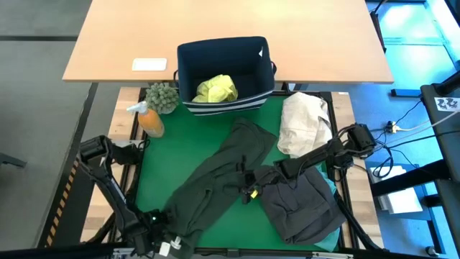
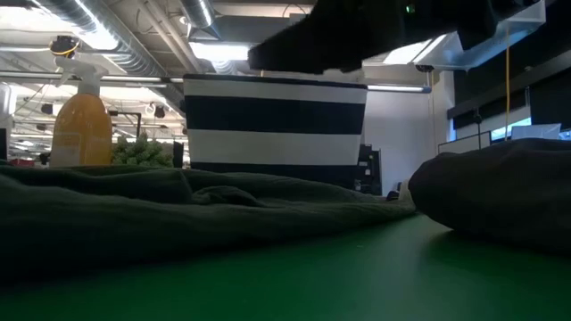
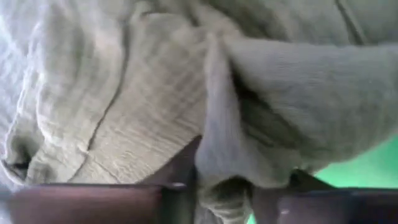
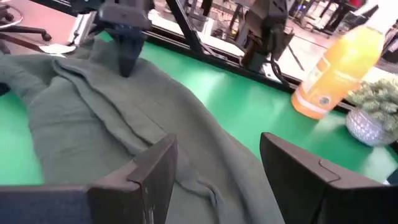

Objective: Fold laundry
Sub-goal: Fold the green polo shirt

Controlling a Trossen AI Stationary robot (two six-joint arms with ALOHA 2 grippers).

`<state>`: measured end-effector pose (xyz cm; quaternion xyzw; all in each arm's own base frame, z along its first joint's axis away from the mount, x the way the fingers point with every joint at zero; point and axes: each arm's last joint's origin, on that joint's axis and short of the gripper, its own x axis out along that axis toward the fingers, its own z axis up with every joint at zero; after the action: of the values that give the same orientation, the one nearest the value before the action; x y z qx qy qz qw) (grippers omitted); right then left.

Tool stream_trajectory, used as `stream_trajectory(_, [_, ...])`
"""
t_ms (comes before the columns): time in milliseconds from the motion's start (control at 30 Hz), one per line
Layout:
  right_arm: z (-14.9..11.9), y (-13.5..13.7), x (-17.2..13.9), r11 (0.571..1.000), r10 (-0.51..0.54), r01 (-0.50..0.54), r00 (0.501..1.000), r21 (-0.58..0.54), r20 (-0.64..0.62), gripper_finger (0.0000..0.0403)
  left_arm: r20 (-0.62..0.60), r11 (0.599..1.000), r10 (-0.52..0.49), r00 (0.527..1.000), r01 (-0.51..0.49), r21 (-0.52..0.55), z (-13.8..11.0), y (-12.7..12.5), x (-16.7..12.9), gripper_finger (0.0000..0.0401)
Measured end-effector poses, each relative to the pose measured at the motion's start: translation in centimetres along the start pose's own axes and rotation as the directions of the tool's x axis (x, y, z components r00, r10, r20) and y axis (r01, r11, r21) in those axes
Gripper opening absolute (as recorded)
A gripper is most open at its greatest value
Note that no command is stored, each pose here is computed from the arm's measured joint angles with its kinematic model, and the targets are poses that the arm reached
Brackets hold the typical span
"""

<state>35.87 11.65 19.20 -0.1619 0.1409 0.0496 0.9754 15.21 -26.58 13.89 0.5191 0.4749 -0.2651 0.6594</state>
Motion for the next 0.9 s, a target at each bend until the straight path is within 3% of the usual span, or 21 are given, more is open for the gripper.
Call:
stream_trajectory(133, [0.8,0.2,0.5,0.998,0.055,-0.055,0.998,-0.019,0.027,0.0230,0.023,0.990,0.007,1.000,-0.004,-0.141,0.2,1.0,0.4,0.0015])
stream_trajectory(333, [1.9,2.7,2.4,0.977,0.183,-0.177,0.982,-0.118,0.042,0.0230,0.029,0.961,0.018,0.999,-0.009,-0.275,0.2,2.1,0.9,0.0005])
stream_trajectory(533, [1.6,6.4,4.3,0.929,0.289,-0.297,0.955,-0.222,-0.068,0.0230,0.008,0.907,-0.010,1.000,0.012,-0.420,-0.3,3.6,1.6,0.0003])
stream_trajectory(900, [1.3,10.5,7.4,0.894,0.320,-0.337,0.942,-0.295,-0.106,0.0230,-0.045,0.811,-0.038,0.998,0.005,-0.585,-1.4,5.6,2.6,0.0001])
